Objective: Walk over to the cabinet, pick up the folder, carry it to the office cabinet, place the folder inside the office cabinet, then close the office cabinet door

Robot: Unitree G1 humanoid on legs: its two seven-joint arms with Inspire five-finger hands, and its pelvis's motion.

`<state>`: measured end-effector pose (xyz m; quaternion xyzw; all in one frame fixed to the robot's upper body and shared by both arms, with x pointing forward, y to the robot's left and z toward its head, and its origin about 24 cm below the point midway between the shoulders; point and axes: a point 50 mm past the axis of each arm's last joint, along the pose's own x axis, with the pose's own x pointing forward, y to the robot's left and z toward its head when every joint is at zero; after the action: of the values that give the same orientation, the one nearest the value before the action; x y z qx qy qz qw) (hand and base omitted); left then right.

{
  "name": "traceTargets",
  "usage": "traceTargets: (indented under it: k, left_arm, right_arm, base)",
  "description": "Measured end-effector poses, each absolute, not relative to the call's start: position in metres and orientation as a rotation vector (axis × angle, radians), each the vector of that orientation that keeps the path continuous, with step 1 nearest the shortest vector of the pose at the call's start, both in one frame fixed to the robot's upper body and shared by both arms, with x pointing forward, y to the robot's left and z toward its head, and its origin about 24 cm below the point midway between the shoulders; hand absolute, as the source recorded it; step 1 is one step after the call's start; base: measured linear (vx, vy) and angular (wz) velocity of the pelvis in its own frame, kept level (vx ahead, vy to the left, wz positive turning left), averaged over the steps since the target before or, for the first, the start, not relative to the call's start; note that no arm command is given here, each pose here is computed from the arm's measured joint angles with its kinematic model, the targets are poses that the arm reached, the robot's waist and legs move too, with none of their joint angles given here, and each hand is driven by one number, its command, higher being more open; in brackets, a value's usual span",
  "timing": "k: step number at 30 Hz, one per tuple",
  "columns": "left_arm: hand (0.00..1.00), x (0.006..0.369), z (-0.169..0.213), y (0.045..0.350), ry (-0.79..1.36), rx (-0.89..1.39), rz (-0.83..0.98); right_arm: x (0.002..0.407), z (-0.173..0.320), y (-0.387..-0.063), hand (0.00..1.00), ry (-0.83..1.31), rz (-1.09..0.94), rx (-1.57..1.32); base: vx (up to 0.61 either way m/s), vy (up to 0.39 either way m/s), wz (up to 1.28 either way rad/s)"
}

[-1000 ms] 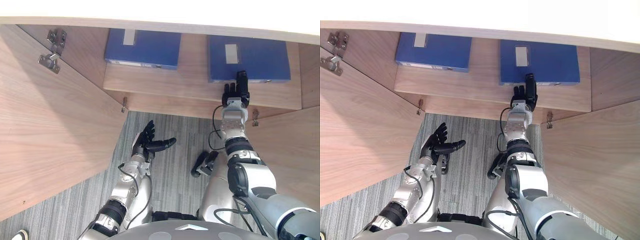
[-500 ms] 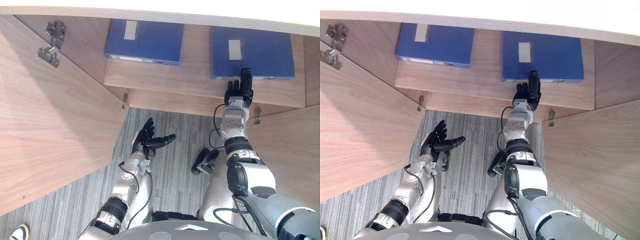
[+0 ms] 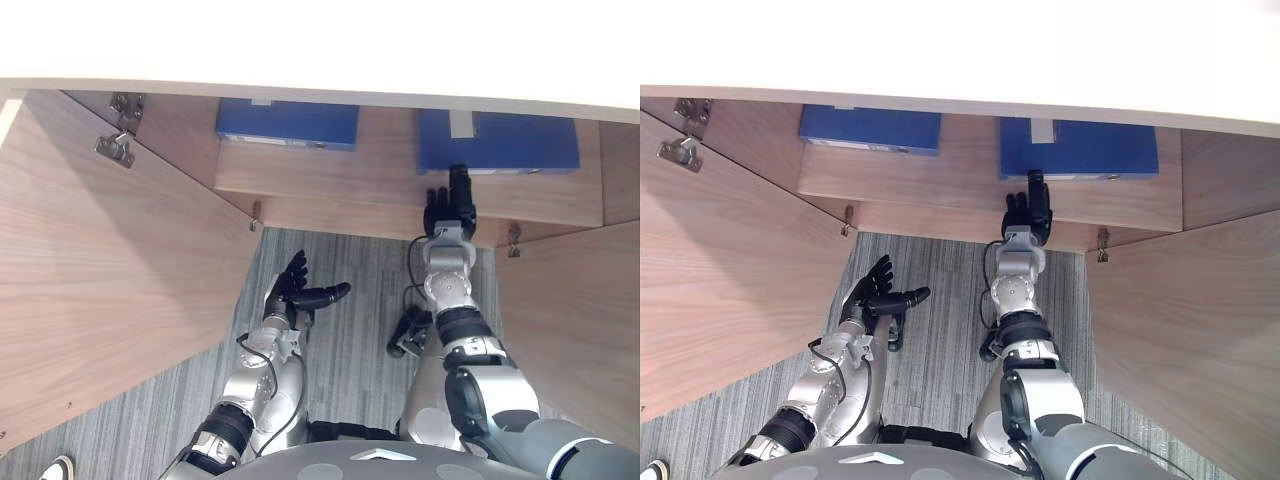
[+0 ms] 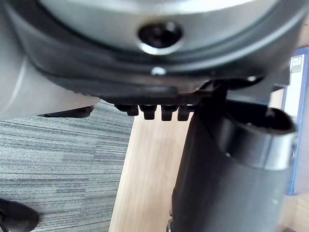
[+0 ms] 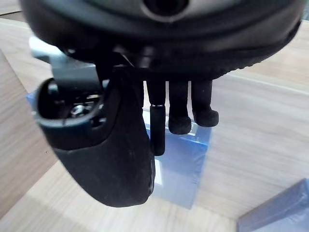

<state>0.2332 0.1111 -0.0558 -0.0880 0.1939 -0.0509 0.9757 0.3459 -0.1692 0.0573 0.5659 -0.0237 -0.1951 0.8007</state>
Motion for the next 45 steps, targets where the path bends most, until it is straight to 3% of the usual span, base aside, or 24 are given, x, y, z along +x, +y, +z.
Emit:
traceTargets:
  k: [10,22,45]
  left_arm:
    - [1.00,0.230,-0.059,0.121,0.405,-0.140,-0.087]
    - [1.00,0.230,-0.057,0.126,0.384,-0.150,-0.067]
    - [1.00,0.239,-0.041,0.125,0.291,-0.211,-0.075]
  right_arm:
    - [0.341,0.064,-0.148,0.00,-0.051,-0.319,1.225]
    - [0.343,0.070,-0.147,0.00,-0.070,-0.300,1.227]
    - [0.380,0.133,-0.203,0.00,-0.246,-0.391,1.221]
  base:
    - [-0.02,0.010,-0.05]
    - [0.02,0.012,-0.01]
    - [-0.02,0.020,0.03]
